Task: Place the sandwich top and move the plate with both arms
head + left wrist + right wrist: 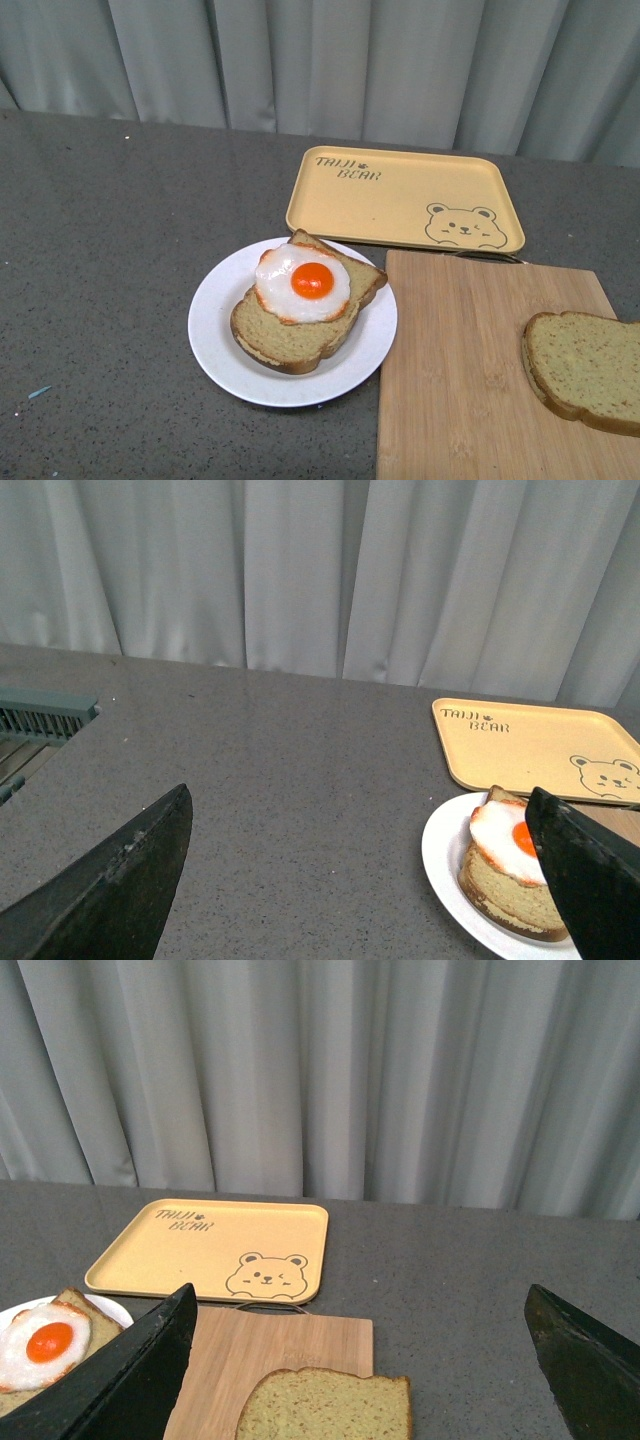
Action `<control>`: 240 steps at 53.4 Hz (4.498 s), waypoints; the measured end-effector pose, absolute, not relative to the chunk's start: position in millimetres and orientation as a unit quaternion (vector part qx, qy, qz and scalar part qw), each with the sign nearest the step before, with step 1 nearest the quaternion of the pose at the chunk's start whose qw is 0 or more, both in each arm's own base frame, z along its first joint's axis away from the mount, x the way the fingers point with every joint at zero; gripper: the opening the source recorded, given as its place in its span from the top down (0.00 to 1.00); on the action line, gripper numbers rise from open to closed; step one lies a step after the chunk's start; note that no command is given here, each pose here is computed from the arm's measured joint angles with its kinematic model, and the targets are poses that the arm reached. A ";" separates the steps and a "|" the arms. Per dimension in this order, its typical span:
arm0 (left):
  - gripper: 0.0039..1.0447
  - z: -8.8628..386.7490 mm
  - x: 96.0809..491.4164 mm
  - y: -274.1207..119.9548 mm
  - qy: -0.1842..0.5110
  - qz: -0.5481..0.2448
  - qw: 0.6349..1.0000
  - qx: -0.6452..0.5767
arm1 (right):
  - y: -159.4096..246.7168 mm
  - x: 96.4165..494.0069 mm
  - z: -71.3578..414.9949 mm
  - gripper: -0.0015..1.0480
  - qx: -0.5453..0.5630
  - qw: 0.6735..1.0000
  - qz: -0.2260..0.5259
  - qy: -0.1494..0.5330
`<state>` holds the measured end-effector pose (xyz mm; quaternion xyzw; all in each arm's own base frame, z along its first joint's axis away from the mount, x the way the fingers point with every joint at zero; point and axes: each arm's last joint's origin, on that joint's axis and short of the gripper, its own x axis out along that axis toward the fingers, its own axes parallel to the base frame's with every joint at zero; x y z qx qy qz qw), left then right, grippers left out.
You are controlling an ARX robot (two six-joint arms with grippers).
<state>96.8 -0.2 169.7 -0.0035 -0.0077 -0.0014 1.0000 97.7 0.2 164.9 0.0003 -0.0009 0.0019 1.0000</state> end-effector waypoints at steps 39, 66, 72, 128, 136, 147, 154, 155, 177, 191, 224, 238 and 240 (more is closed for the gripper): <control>0.06 169.7 96.8 -0.2 -0.008 -0.001 1.000 -0.004 | 0.2 97.7 164.9 0.09 0.000 1.000 0.002 -0.001; 0.06 169.7 96.8 -0.2 -0.008 -0.001 1.000 -0.004 | 0.2 97.7 164.9 0.09 0.000 1.000 0.002 -0.001; 0.06 169.7 96.8 -0.3 -0.008 -0.002 1.000 -0.004 | 0.1 98.6 164.4 0.09 -0.028 0.999 -0.043 0.015; 0.06 169.8 96.8 -0.2 -0.008 -0.001 1.000 -0.004 | -94.6 260.7 60.4 0.09 0.218 0.864 0.061 0.450; 0.06 169.8 96.8 -0.2 -0.008 -0.001 1.000 -0.004 | -96.4 270.3 53.0 0.09 0.243 0.853 0.069 0.457; 0.06 169.8 96.8 -0.2 -0.008 -0.001 1.000 -0.004 | -94.1 281.6 44.2 0.18 0.261 0.842 0.074 0.466; 0.06 169.8 96.8 -0.2 -0.008 -0.001 1.000 -0.004 | -91.2 285.3 37.4 0.36 0.257 0.836 0.070 0.481; 0.06 169.8 96.8 -0.2 -0.008 -0.001 1.000 -0.004 | -91.2 285.4 36.8 0.38 0.257 0.835 0.069 0.482; 0.06 169.8 96.8 -0.2 -0.008 -0.001 1.000 -0.004 | -87.7 284.1 56.7 0.97 0.252 0.836 0.081 0.481; 0.06 169.8 96.8 -0.2 -0.008 -0.001 1.000 -0.004 | -59.2 291.2 118.4 0.97 0.264 0.858 0.212 0.386; 0.06 169.8 96.8 -0.2 -0.008 -0.001 1.000 -0.004 | 93.9 386.6 83.1 0.97 0.229 0.766 0.419 0.430; 0.06 169.8 96.8 -0.2 -0.008 -0.001 1.000 -0.004 | 119.1 404.4 62.8 0.97 0.238 0.746 0.430 0.450; 0.06 169.8 96.8 -0.2 -0.008 -0.001 1.000 -0.004 | 121.0 407.0 61.4 0.97 0.238 0.745 0.429 0.453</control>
